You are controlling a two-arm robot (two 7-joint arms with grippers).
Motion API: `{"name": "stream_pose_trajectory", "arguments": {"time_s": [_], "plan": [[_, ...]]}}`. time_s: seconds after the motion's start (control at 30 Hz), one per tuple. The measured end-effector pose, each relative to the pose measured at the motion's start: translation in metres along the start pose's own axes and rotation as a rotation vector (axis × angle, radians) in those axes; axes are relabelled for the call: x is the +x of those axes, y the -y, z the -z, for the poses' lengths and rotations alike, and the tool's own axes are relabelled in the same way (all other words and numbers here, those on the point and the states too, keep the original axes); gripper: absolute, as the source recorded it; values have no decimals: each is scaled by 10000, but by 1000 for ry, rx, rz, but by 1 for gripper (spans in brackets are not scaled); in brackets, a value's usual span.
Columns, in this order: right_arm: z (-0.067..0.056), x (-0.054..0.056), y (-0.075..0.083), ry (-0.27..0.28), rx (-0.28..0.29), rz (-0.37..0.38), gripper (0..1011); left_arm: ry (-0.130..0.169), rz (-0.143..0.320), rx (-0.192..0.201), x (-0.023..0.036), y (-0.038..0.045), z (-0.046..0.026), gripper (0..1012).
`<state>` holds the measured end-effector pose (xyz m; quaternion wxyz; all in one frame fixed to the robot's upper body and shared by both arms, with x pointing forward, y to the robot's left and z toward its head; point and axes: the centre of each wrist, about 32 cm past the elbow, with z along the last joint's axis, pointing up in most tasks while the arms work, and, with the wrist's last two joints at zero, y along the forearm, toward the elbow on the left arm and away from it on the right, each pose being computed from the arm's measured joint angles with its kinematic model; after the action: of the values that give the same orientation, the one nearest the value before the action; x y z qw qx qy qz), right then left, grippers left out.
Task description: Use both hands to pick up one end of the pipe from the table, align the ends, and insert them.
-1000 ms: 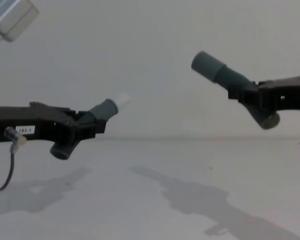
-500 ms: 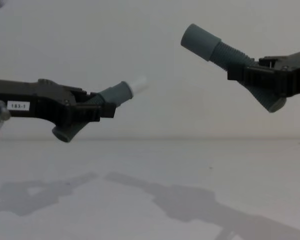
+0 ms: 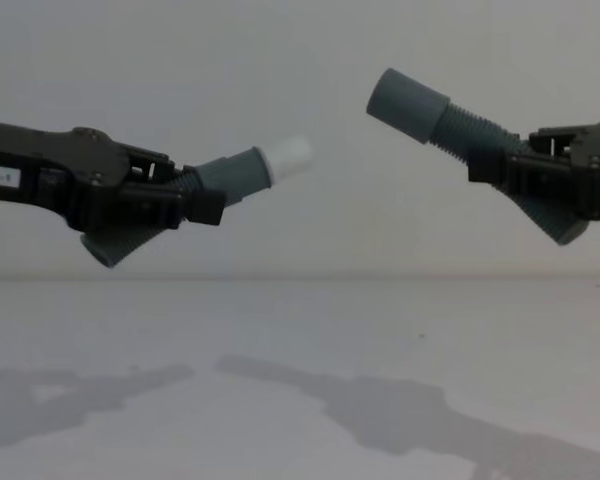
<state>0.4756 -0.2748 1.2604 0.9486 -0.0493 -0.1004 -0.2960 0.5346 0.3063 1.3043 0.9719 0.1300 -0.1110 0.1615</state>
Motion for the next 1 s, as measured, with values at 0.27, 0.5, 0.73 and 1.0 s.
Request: {"name": "stream_pose_trajectory", "arguments": {"time_s": [0.27,0.5,0.73,1.0], "plan": [[48,17,24,2,-15,1,204,24,142,12,184,-89,-64,335],[94,23,45,-1,-30,12,203,30,234,27,302,-140,-92,335],[126,28,65,-3,-38,17,204,30,277,35,364,-162,-95,335],[151,28,89,-6,-39,20,204,30,283,29,378,-156,-79,335]]}}
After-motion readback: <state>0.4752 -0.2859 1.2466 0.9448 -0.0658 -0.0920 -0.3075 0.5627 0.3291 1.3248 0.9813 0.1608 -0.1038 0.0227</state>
